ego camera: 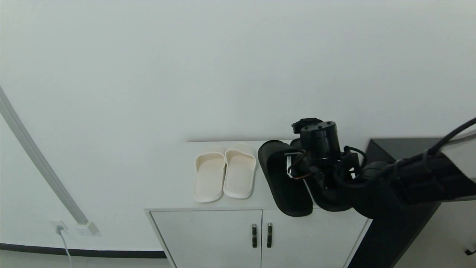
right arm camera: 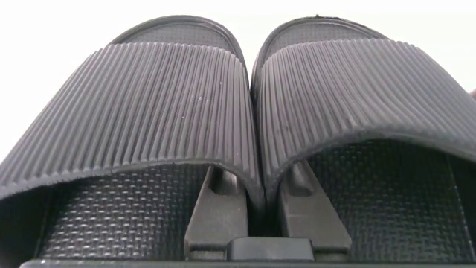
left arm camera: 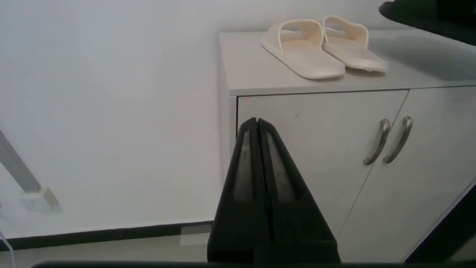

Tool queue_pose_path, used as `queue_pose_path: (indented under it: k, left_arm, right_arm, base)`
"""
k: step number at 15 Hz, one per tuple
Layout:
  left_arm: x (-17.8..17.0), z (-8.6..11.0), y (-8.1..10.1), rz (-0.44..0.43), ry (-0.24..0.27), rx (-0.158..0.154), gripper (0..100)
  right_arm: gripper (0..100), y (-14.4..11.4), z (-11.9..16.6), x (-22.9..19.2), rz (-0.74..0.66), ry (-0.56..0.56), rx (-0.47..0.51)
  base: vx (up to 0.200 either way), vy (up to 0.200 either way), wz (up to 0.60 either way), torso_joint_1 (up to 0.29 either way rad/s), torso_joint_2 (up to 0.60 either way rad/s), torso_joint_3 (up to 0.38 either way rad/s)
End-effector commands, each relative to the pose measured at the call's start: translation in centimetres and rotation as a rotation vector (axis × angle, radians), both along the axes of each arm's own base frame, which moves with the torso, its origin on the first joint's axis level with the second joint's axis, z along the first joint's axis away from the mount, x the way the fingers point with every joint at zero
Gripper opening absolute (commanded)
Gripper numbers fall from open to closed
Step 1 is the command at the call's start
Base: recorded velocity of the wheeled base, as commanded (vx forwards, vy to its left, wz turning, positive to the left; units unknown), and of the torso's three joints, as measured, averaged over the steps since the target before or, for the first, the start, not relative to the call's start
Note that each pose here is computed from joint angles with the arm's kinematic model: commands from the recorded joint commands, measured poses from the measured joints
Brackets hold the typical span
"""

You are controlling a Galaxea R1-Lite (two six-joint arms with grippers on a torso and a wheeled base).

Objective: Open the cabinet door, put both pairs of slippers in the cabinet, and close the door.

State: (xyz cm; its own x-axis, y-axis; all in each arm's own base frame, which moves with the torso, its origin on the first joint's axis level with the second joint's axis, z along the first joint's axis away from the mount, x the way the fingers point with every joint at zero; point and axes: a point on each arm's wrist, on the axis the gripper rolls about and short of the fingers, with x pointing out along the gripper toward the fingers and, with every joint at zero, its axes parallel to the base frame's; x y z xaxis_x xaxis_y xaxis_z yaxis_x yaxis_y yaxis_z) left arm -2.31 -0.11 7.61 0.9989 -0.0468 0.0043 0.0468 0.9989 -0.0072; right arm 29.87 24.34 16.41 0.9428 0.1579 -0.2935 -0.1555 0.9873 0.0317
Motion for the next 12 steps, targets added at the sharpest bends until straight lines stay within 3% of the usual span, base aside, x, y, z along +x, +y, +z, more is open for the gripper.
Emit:
queue_pose_path:
  k: [1,5,8,12]
  left_arm:
    - [0.0,0.0,0.0,0.001,0.001,0.000,0]
    - [0.0,0.0,0.0,0.001,0.001,0.000,0]
    - [0.0,0.0,0.0,0.001,0.001,0.000,0]
    - [0.0,0.0,0.0,0.001,0.001,0.000,0]
  right_arm:
    - [0,-1.8,2.7,-5.4,0.151,-0.038,0.026]
    - [0,-5.0,2.3,-10.9,0.435,-0.019,-0.001]
    - [0,-6.7,2.6,-12.9,0.528,-0.014,0.024]
    - [0,-6.7,2.0,-13.0,0.553,0.011,0.016]
  base:
    - [0.000,0.000,0.00,0.000,0.00,0.000]
    - [0.000,0.000,0.00,0.000,0.00,0.000]
    - [0.000,0.000,0.00,0.000,0.00,0.000]
    - [0.000,0.000,0.00,0.000,0.00,0.000]
